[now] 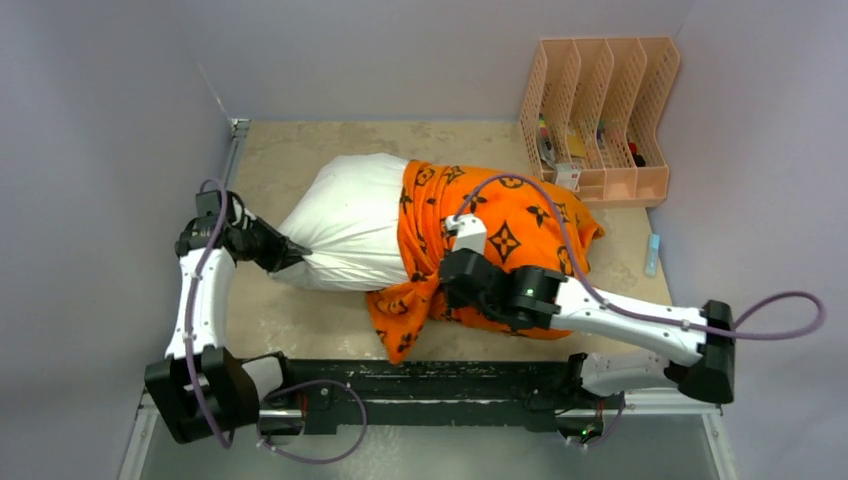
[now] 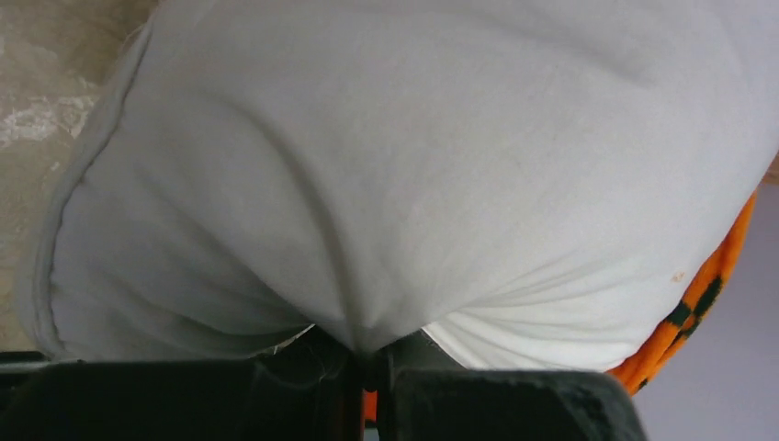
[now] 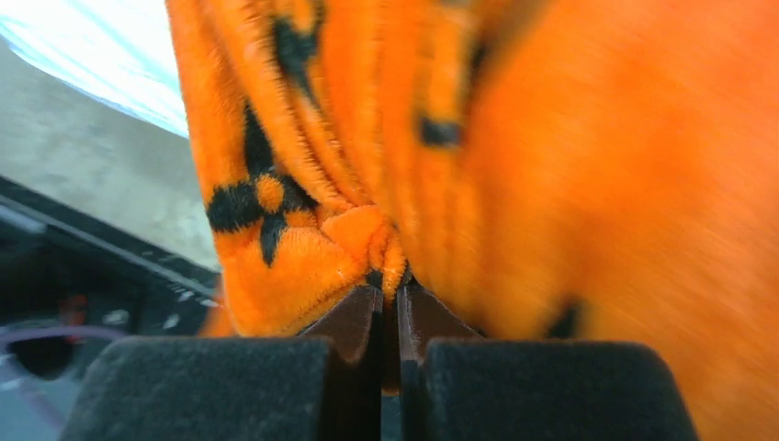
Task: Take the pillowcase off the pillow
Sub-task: Remove the pillow from the pillowcase.
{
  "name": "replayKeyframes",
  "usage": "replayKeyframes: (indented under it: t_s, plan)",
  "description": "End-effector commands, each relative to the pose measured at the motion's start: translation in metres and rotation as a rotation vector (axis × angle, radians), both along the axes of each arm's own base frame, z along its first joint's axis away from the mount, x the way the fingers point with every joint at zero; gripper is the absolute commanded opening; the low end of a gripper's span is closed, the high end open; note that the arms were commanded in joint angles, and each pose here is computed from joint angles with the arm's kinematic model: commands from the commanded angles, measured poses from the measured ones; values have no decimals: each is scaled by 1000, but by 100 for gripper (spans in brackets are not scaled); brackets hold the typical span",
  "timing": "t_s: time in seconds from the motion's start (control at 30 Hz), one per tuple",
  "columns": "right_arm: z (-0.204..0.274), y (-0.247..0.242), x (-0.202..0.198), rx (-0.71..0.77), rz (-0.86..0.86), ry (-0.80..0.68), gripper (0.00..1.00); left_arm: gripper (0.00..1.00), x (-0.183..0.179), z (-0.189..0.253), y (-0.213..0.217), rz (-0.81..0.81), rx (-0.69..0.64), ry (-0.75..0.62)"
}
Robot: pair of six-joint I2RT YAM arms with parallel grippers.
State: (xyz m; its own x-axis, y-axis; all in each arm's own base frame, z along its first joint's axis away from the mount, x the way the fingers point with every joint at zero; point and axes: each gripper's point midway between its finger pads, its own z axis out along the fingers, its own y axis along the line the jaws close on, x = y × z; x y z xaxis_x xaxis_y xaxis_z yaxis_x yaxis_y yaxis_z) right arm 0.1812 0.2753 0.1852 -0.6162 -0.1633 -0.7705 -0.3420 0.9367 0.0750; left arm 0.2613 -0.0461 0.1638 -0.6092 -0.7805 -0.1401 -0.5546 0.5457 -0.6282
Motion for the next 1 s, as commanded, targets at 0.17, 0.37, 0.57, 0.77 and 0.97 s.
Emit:
replayKeyframes:
  t_s: [0.17,0.37,0.57,0.77,0.97]
  plan:
    - [20,-74,-18,100,-94,51,0,0,24,11,96,187,257,-75]
    - [40,-10,-5,135,99,21,0,26,18,25,50,37,95,-187]
    - [6,30,9,33,83,107,0,69,-6,49,12,12,187,-213]
    - [25,76,37,104,118,67,0,76,-55,28,-13,-4,112,-173]
    - [51,112,64,181,156,33,0,79,-87,21,-25,-52,71,-141]
